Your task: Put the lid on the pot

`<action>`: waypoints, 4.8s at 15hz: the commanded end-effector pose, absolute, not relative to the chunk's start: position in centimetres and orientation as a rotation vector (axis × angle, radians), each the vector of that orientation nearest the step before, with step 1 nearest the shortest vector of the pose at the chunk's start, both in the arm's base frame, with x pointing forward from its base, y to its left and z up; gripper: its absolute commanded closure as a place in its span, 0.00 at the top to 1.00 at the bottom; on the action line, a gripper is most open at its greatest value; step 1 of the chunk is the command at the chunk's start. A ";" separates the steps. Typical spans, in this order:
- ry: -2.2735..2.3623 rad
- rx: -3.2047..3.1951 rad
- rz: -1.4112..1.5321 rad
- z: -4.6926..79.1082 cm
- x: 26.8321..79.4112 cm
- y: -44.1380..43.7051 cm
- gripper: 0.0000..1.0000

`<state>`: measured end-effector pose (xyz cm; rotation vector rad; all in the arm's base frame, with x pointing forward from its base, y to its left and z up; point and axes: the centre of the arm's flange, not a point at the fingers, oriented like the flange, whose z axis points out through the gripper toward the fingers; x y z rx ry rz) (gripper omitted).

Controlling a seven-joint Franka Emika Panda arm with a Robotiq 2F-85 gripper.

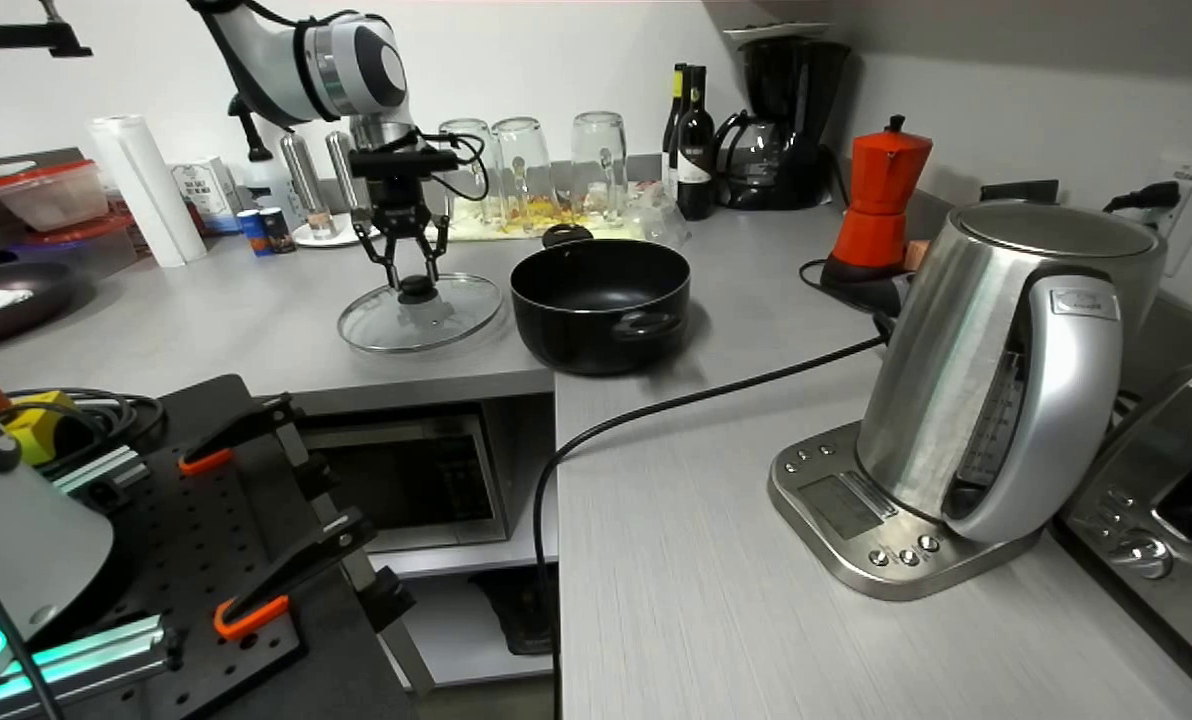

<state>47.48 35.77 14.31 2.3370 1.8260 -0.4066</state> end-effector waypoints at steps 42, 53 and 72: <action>0.795 2.842 -0.371 30.9 65.0 13.5 0.26; 0.802 2.937 -0.388 28.1 67.1 11.2 0.26; 0.801 2.975 -0.375 25.8 67.5 9.0 0.26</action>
